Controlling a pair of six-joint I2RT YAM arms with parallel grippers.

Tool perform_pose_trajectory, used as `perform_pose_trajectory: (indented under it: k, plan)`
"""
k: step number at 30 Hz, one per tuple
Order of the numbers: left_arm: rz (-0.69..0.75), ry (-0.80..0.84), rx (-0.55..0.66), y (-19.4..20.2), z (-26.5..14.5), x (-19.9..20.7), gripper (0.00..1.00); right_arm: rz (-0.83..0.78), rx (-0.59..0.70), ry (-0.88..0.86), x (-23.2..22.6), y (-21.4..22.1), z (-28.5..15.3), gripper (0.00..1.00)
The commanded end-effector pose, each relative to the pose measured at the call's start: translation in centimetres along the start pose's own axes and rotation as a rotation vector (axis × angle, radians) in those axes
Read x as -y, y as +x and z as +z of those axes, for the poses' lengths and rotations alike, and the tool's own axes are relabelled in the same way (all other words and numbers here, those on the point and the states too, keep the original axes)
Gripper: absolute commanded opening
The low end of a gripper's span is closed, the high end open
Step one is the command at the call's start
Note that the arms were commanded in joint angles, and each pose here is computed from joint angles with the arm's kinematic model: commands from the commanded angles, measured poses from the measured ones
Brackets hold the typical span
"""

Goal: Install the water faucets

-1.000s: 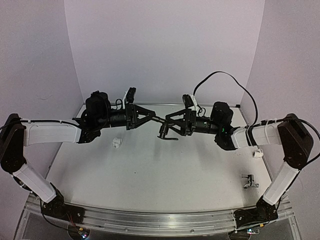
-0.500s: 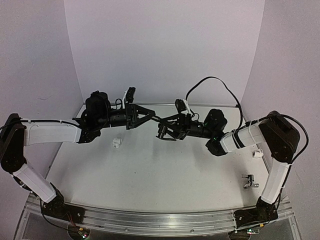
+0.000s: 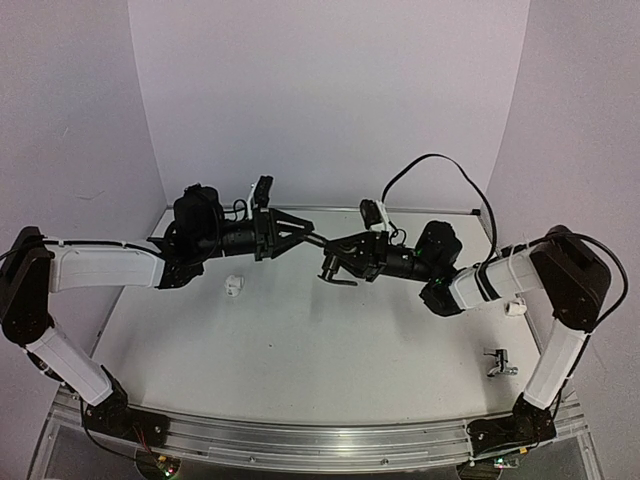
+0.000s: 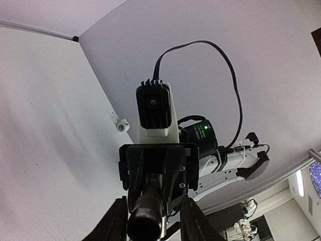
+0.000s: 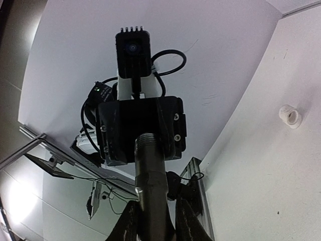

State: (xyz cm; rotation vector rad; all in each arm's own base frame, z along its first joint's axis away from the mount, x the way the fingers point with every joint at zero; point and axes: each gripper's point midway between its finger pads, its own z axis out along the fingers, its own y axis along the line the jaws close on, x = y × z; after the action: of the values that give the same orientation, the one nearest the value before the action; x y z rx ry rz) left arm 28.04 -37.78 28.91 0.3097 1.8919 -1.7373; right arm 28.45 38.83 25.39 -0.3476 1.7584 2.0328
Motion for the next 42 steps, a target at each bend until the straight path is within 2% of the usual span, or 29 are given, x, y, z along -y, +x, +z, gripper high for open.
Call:
perform_pose_trajectory:
  k: [1, 3, 5, 8, 11, 16, 20, 25, 28, 30, 35, 37, 40, 42]
  plan:
    - [0.088, -0.069, 0.097, -1.8, -1.2, -0.3, 0.66, -0.216, 0.077, 0.272, 2.3, -1.9, -3.0, 0.0]
    - [0.11, -0.146, 0.101, -1.8, -1.8, -1.7, 0.78, -0.285, 0.04, 0.506, 5.0, -1.6, -5.2, 0.0]
    - [0.115, -0.23, 0.099, -1.7, -2.6, -3.4, 0.85, -0.371, 0.035, 0.637, 5.4, -2.2, -6.7, 0.0]
    - [0.117, -0.371, 0.099, -2.1, -4.5, -6.1, 0.91, -0.497, -0.016, 0.885, 6.9, -3.0, -9.9, 0.0]
    - [0.123, -0.582, 0.082, -2.1, -6.9, -9.6, 0.94, -0.602, -0.062, 1.1, 7.5, -4.3, -12.9, 0.0]
    - [0.166, -1.01, -0.008, -1.2, -12.5, -15.2, 0.96, -0.719, -0.076, 1.263, 6.4, -5.8, -15.7, 0.0]
    - [0.15, -1.183, -0.117, 0.1, -15.3, -18.6, 0.96, -0.747, -0.091, 1.296, 6.1, -6.1, -16.1, 0.0]
    - [0.148, -1.255, -0.22, 0.4, -15.3, -21.3, 0.91, -0.785, -0.16, 1.251, 6.1, -5.5, -15.5, 0.0]
    - [0.174, -1.175, -0.304, 0.4, -15.2, -22.3, 0.92, -0.804, -0.195, 1.203, 5.8, -4.9, -14.9, 0.0]
    - [0.16, -1.133, -0.306, -0.3, -16.1, -22.5, 0.93, -0.803, -0.203, 1.177, 5.6, -4.6, -14.6, 0.0]
    - [0.294, -1.08, -0.355, -0.9, -16.2, -22.7, 0.95, -0.798, -0.244, 1.068, 4.9, -3.2, -13.4, 0.0]
    - [0.221, -1.112, -0.304, -2.6, -16.0, -23.6, 0.95, -0.798, -0.25, 1.036, 4.5, -3.0, -13.0, 0.0]
    - [-0.069, -1.145, -0.266, -3.4, -15.0, -25.3, 0.83, -0.799, -0.24, 1.018, 3.9, -3.1, -12.8, 0.0]
    - [-0.245, -1.191, -0.199, -3.2, -14.9, -25.8, 0.85, -0.805, -0.233, 1.004, 3.4, -3.1, -12.7, 0.0]
